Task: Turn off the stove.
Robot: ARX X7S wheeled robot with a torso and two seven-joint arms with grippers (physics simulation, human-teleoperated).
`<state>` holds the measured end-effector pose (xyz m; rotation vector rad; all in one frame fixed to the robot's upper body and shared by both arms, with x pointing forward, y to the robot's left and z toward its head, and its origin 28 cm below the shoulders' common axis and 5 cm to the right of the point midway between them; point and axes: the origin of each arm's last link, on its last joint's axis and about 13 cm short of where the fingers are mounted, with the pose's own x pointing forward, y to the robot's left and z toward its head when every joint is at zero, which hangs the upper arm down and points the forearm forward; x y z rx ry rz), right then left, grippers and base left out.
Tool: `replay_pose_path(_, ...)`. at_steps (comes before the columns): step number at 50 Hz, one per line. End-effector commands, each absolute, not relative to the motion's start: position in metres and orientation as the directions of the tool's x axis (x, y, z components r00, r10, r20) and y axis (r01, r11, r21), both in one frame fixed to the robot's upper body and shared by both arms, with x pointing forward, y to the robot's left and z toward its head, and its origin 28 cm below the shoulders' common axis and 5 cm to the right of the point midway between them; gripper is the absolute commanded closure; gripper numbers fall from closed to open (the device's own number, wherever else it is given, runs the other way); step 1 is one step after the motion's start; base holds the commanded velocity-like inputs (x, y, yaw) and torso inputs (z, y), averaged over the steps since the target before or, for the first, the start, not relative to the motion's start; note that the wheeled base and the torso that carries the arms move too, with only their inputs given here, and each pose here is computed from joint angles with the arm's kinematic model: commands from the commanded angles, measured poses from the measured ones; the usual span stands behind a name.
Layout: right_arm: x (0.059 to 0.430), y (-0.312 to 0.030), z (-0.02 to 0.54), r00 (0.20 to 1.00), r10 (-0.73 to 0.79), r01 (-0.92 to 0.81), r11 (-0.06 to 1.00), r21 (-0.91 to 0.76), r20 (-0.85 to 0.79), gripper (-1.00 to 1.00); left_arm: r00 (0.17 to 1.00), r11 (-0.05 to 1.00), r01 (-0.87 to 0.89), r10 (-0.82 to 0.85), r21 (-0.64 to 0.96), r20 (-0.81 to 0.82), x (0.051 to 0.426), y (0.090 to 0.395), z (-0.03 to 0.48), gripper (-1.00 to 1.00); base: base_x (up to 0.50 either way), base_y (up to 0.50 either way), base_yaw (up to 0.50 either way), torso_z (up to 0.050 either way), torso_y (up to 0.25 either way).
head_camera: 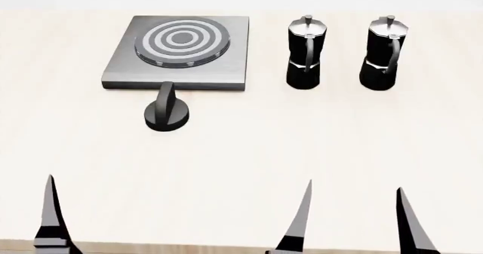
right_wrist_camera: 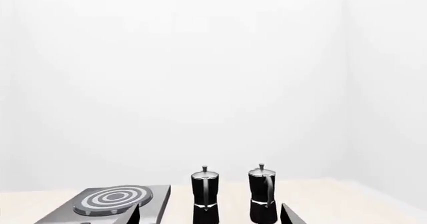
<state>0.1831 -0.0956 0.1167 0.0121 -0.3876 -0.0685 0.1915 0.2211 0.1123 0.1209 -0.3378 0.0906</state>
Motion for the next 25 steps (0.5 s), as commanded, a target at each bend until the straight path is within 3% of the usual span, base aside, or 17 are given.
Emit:
replay_pose_path(1,0.1831,-0.098,0.1193,0.914,-0.07,0.065,0.998,0.025,0.398,-1.0,0.928,0.987,-0.126,0.083,0.098,0.363,0.1886,0.2233,0.1185,-1.0,0.0,0.0,0.0,0.0,0.0)
replay_pose_path(11,0.1818,-0.0976,0.119,0.913,-0.07,0.062,0.998,0.031,0.401,-1.0,0.929,0.987,-0.126,0.083,0.098,0.36,0.189,0.2232,0.1184,-1.0,0.06,0.0,0.0,0.0,0.0)
replay_pose_path(25,0.1819,-0.0973,0.1188,0.915,-0.067,0.058,0.998,0.035,0.399,-1.0,0.931,0.988,-0.124,0.082,0.097,0.356,0.1896,0.2228,0.1181,-1.0,0.24,0.0,0.0,0.0,0.0)
